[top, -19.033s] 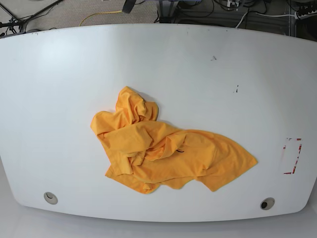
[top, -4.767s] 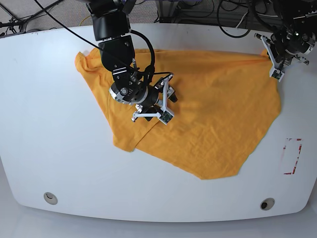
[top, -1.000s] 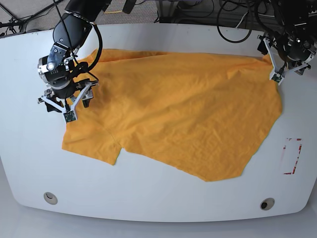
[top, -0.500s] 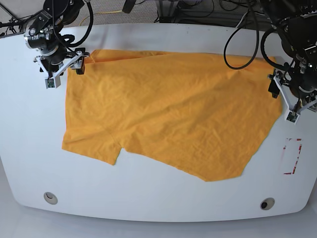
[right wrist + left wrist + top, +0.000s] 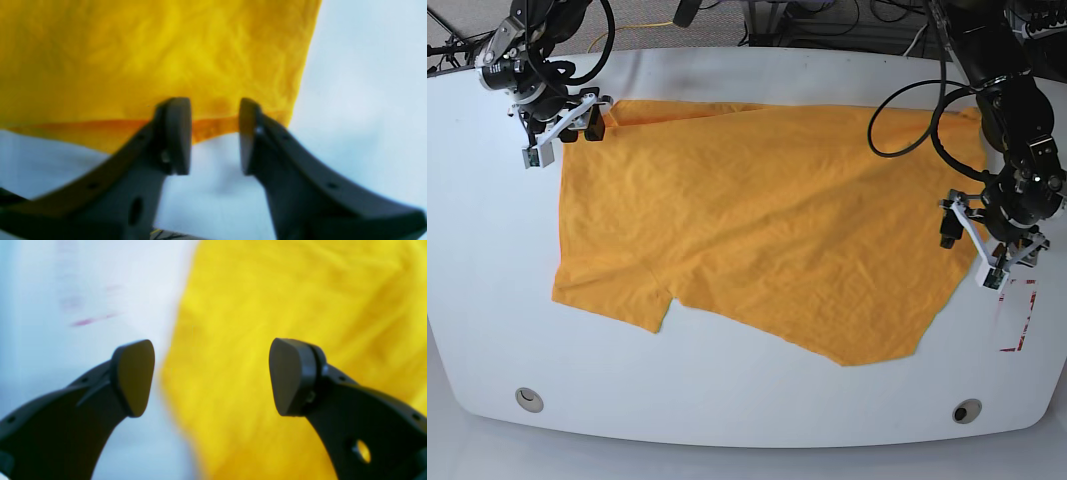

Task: Fold the T-shirt properly
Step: 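Move the right gripper to the shirt corner and the left gripper inward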

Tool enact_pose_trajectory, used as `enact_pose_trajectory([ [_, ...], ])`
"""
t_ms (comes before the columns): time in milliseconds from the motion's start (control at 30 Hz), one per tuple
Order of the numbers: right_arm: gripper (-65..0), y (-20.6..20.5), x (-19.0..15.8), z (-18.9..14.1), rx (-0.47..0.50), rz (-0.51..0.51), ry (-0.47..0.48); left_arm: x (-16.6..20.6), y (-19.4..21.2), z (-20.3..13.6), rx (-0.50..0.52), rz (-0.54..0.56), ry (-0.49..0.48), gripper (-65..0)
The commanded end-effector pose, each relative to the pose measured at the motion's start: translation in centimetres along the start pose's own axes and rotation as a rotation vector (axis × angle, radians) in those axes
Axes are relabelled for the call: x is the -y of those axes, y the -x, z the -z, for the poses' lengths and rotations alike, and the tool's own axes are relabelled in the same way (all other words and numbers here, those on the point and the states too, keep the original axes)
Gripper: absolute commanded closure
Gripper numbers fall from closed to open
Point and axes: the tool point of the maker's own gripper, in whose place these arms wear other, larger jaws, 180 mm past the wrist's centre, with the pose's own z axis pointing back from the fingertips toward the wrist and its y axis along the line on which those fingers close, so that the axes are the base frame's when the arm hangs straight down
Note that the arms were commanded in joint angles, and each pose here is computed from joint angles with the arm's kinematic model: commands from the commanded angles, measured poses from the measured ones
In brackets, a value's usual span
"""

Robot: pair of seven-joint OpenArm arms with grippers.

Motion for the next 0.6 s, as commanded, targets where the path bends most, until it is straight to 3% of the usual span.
enact_pose_trajectory([
  [0, -13.0, -2.1, 0.0, 0.3, 0.064, -0.005, -0.015, 0.0, -1.3, 1.3, 0.067, -0.054, 0.005, -43.8],
  [67, -9.8, -2.8, 0.2, 0.4, 0.076, -0.009, -0.015, 1.0, -0.7, 3.1, 0.072, -0.105, 0.022, -31.2],
  [200, -9.8, -3.4, 0.0, 1.5, 0.055, -0.042, -0.046, 1.3, 0.9, 4.9, 0.051, -0.175, 0.023, -14.4],
  [333, -9.5, -2.3, 0.5, 3.0, -0.015, -0.047, -0.082, 0.8, 2.3, 5.6, 0.011, -0.235, -0.006, -11.9],
  [567, -9.5, -1.6, 2.2, 5.6, -0.078, -0.026, -0.122, -0.1, 4.8, 5.0, -0.037, -0.236, -0.031, -11.9],
])
